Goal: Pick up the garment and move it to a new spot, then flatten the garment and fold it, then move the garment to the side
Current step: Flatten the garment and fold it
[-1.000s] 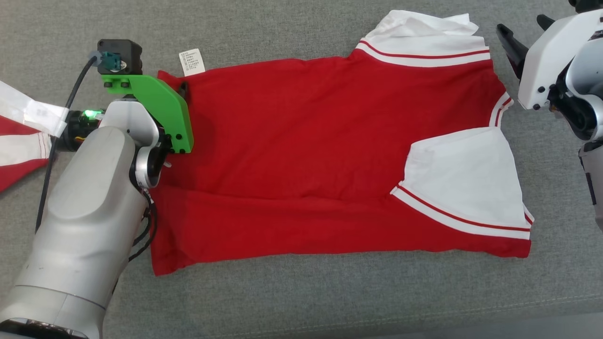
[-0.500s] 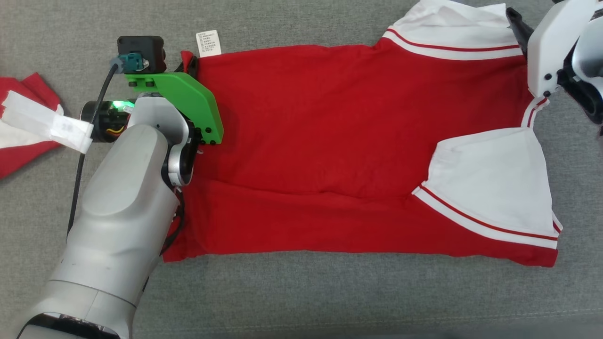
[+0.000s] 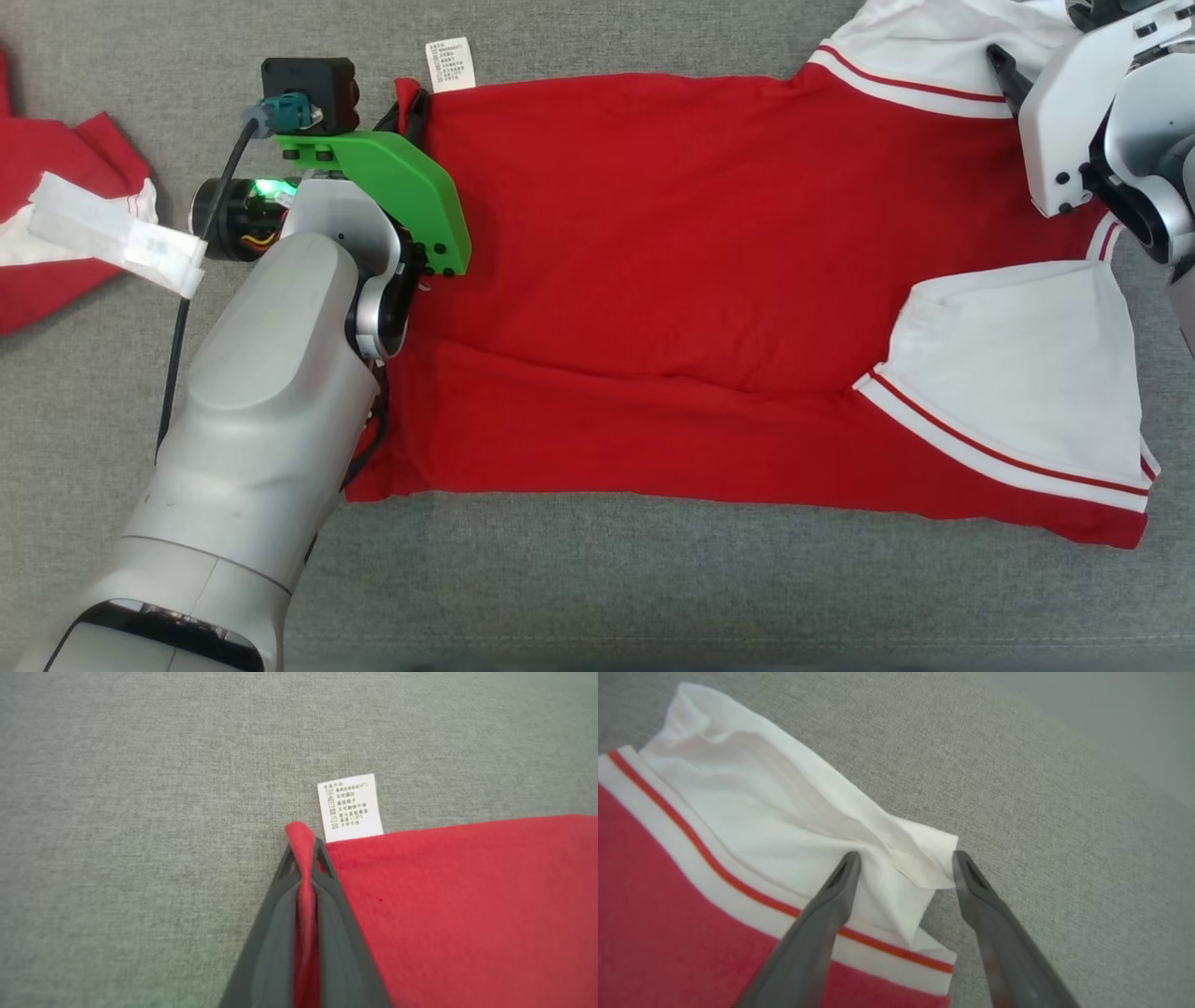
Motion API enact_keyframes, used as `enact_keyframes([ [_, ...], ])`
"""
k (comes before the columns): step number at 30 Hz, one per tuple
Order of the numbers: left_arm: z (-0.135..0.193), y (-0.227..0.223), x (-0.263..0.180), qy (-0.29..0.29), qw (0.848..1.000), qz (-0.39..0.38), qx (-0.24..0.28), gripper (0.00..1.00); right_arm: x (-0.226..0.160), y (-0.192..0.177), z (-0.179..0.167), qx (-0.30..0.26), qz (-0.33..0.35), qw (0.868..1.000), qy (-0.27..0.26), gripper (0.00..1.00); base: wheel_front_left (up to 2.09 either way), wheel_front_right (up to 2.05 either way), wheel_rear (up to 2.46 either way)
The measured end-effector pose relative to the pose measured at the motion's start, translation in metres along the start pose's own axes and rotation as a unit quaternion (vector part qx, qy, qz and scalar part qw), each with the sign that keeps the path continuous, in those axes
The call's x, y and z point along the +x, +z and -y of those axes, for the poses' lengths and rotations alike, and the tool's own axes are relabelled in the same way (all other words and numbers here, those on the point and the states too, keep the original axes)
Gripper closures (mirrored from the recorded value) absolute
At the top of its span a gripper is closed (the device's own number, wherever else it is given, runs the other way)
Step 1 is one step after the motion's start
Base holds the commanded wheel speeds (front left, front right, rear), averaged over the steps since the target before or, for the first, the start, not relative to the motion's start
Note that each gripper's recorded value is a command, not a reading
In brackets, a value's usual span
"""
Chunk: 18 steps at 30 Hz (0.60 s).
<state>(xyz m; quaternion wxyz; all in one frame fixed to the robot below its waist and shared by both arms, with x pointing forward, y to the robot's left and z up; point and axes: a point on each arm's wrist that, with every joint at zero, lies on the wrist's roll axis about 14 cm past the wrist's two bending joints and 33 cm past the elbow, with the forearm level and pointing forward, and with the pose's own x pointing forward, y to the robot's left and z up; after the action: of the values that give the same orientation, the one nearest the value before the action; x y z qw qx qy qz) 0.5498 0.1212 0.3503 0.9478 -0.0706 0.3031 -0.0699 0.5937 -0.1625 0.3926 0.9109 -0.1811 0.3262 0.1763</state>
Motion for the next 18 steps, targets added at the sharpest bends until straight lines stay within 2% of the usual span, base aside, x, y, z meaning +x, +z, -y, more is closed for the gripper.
enact_keyframes([
  [9,-0.003,0.000,0.002,0.001,1.000,0.004,-0.002,1.00,0.017,0.005,-0.010,-0.014,-0.007,1.000,0.022,0.02,0.00,0.00,0.00],
  [10,-0.003,-0.001,0.003,0.001,1.000,0.004,-0.003,1.00,0.018,0.005,-0.010,-0.015,-0.008,1.000,0.023,0.63,0.00,0.00,0.00],
  [11,-0.004,0.000,0.003,0.001,1.000,0.004,-0.004,1.00,0.019,0.004,-0.010,-0.015,-0.010,1.000,0.024,1.00,0.00,0.00,0.00],
  [18,-0.005,0.005,0.004,0.001,1.000,0.022,-0.007,1.00,0.020,0.006,-0.006,-0.011,0.004,1.000,0.021,1.00,0.00,0.00,0.00],
])
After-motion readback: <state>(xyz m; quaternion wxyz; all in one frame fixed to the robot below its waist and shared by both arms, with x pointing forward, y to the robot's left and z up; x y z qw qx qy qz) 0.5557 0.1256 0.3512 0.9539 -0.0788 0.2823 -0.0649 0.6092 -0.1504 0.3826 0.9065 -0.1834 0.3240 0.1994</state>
